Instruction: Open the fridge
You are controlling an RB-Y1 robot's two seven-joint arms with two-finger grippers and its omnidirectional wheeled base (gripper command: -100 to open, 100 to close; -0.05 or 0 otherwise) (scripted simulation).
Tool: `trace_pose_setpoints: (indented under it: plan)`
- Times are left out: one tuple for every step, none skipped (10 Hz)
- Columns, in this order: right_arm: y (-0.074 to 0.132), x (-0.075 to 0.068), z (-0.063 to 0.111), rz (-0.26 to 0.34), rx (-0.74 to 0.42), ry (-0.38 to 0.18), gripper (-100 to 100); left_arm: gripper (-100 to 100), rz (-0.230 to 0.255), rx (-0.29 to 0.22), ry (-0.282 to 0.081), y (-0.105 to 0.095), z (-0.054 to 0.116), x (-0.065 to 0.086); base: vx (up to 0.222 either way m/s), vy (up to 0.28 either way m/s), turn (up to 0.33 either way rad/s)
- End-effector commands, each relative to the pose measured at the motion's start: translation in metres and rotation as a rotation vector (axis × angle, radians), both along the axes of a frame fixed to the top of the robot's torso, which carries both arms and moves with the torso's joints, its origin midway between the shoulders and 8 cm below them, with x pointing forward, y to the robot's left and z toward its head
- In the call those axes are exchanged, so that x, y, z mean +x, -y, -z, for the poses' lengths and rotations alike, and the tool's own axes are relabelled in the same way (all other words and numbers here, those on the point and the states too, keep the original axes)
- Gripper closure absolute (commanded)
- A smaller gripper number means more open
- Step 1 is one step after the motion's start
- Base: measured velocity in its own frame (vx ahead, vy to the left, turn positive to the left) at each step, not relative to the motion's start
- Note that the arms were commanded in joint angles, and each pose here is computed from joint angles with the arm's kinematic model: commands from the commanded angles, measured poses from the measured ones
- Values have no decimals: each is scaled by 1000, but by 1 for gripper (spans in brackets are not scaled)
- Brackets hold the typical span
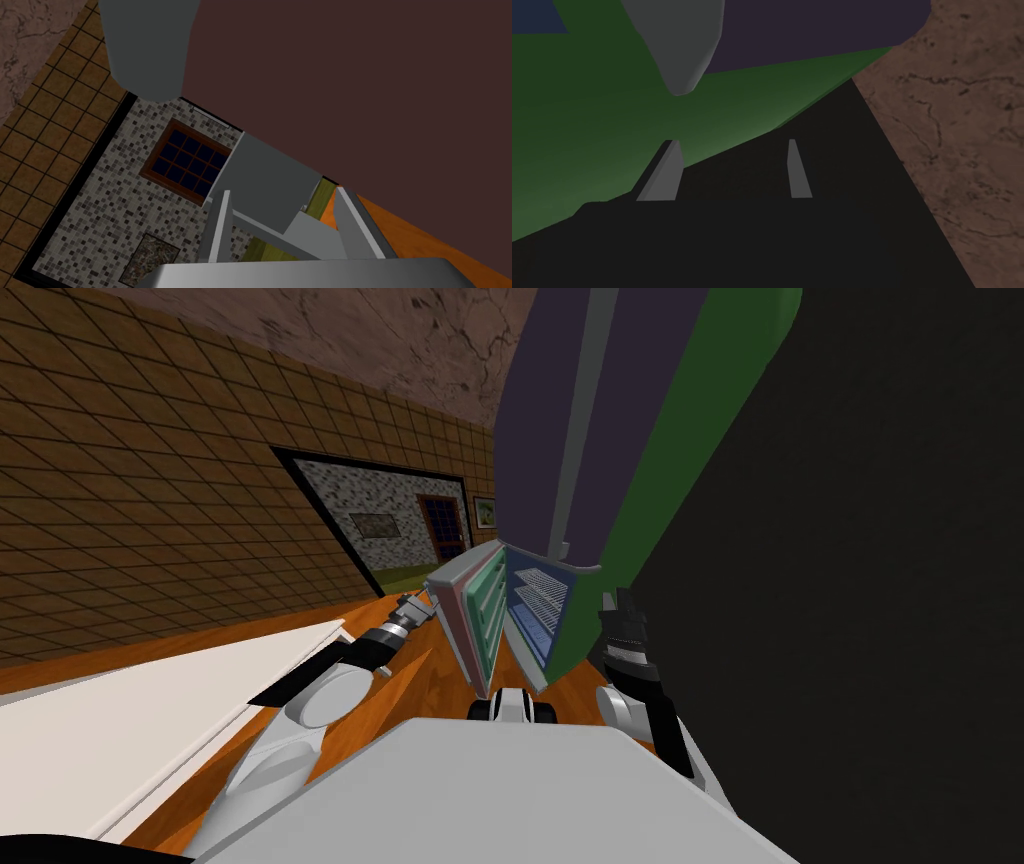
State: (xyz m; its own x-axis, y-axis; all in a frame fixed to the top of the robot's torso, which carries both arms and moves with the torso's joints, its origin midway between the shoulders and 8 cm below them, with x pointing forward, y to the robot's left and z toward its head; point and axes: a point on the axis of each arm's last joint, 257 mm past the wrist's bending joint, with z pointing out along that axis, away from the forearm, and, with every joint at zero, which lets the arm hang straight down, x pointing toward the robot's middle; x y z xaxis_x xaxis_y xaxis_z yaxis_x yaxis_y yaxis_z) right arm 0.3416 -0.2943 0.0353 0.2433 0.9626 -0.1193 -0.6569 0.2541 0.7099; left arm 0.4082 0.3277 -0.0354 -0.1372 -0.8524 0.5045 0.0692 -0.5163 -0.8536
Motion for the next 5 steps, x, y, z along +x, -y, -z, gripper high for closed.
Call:
trace_pose_setpoints:
  plan:
    - [0, 0, 0, 0, 0, 0, 0, -100, 10, -4, 0, 1, -8, -5, 40, -4, 163]
    - [0, 0, 0, 0, 0, 0, 0, -100, -3, 4, 11, -3, -10, -5, 6, 2, 36]
    - [0, 0, 0, 0, 0, 0, 0, 100, 8, -3, 0, 1, -6, -4, -16, 0, -74]
    - [0, 0, 0, 0, 0, 0, 0, 100, 0, 0, 0, 0, 0, 0, -51, -5, -197]
    - [0, 0, 0, 0, 0, 0, 0, 100, 2, -1, 1, 0, -3, -2, -25, -4, -51]
